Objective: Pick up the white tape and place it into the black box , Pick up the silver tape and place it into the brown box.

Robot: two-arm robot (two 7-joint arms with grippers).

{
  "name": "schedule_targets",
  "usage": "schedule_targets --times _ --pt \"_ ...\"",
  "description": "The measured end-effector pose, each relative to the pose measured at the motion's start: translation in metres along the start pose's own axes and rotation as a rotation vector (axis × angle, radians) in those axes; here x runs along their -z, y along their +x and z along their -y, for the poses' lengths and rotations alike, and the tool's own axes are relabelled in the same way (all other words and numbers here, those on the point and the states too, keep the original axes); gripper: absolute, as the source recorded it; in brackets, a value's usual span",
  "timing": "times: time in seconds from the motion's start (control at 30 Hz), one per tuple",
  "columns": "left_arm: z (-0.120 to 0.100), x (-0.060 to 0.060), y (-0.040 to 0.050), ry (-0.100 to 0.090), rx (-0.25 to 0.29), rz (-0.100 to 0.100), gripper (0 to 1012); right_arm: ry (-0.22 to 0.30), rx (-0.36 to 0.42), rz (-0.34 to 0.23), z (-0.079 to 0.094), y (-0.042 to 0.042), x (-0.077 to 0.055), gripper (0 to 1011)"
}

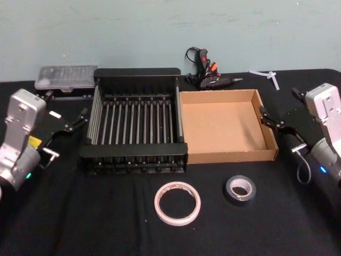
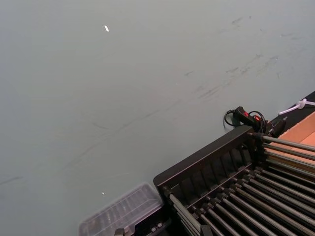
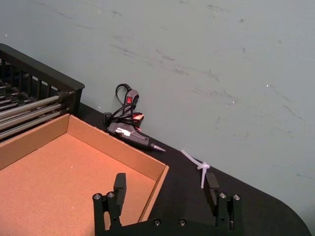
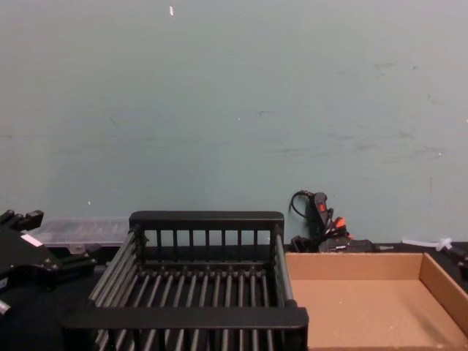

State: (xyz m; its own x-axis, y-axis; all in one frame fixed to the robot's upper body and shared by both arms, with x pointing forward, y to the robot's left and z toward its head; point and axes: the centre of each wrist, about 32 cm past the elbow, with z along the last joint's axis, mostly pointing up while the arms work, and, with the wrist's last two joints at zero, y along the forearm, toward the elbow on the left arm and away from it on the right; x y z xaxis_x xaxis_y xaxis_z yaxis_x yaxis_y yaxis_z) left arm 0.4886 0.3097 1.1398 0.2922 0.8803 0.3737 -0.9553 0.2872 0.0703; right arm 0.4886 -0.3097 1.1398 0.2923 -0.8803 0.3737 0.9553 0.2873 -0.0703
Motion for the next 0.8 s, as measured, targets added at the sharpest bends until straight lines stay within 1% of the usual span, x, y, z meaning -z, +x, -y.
schedule_targets --times 0.8 --pt "0.0 0.0 0.0 0.0 0.0 0.0 1001 0.0 0.0 0.0 0.0 0.0 0.0 1003"
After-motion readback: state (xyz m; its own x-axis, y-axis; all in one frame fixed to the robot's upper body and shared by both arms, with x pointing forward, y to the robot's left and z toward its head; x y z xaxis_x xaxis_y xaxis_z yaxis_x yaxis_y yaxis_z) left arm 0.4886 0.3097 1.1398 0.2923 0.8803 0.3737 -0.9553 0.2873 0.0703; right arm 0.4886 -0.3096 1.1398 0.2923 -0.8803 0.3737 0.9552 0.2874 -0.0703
